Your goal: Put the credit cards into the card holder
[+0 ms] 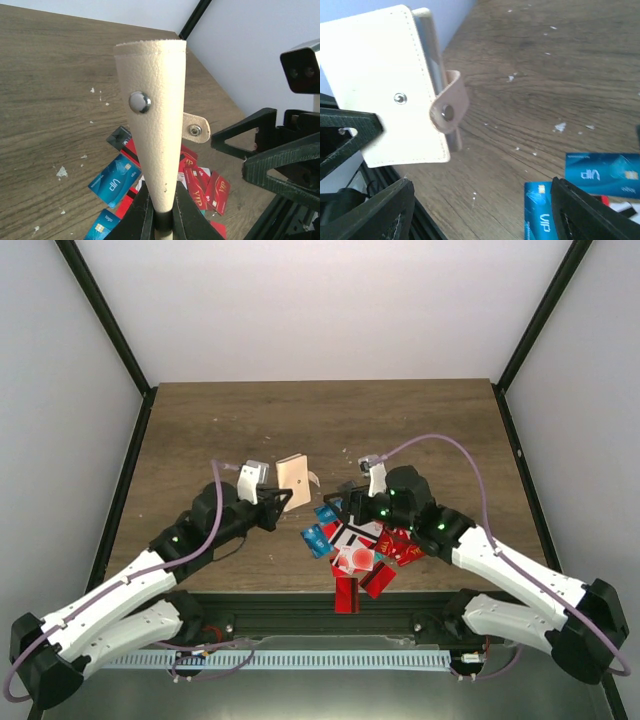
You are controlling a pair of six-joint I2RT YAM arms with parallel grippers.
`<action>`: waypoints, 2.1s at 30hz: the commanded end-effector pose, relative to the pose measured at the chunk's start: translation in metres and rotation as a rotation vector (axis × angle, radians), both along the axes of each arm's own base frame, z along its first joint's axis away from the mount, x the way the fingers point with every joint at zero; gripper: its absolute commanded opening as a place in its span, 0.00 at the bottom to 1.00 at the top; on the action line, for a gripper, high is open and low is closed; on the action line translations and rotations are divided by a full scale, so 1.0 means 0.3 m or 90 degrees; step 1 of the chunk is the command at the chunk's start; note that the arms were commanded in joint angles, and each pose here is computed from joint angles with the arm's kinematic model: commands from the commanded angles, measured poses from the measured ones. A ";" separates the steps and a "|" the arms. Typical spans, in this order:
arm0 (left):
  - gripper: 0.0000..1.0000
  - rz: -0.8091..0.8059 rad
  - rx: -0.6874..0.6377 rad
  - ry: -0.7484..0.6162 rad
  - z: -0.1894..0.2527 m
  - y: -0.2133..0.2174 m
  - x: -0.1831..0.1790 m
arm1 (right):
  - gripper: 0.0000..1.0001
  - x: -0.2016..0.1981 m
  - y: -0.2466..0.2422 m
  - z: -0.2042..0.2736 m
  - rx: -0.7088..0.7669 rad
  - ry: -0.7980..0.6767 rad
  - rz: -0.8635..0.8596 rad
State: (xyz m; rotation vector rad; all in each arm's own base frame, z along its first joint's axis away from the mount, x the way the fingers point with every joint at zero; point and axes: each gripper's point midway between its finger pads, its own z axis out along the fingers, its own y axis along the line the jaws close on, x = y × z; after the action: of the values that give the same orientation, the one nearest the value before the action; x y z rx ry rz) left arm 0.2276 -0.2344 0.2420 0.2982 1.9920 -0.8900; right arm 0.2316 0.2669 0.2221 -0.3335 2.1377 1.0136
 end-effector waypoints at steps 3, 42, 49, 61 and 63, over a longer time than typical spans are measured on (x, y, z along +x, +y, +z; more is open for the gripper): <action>0.04 -0.022 -0.028 0.002 0.019 -0.012 -0.026 | 0.71 0.008 0.104 0.119 0.044 -0.054 0.093; 0.04 -0.034 -0.017 0.019 -0.025 -0.011 -0.043 | 0.05 0.084 0.189 0.075 -0.005 -0.054 0.123; 0.04 0.002 0.006 0.057 -0.088 0.023 -0.040 | 0.01 0.020 0.216 -0.030 -0.001 0.023 0.175; 0.27 0.153 0.115 0.214 -0.440 0.177 -0.053 | 0.01 -0.100 0.274 -0.321 -0.002 0.228 0.207; 0.31 0.171 0.126 0.238 -0.487 0.193 -0.056 | 0.01 -0.111 0.286 -0.365 -0.008 0.259 0.211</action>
State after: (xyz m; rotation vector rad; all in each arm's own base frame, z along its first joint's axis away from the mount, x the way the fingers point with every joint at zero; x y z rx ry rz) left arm 0.2106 -0.1925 0.1223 0.0799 2.3357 -0.6980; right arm 0.2051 0.3402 0.1197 -0.5664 2.4692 1.2505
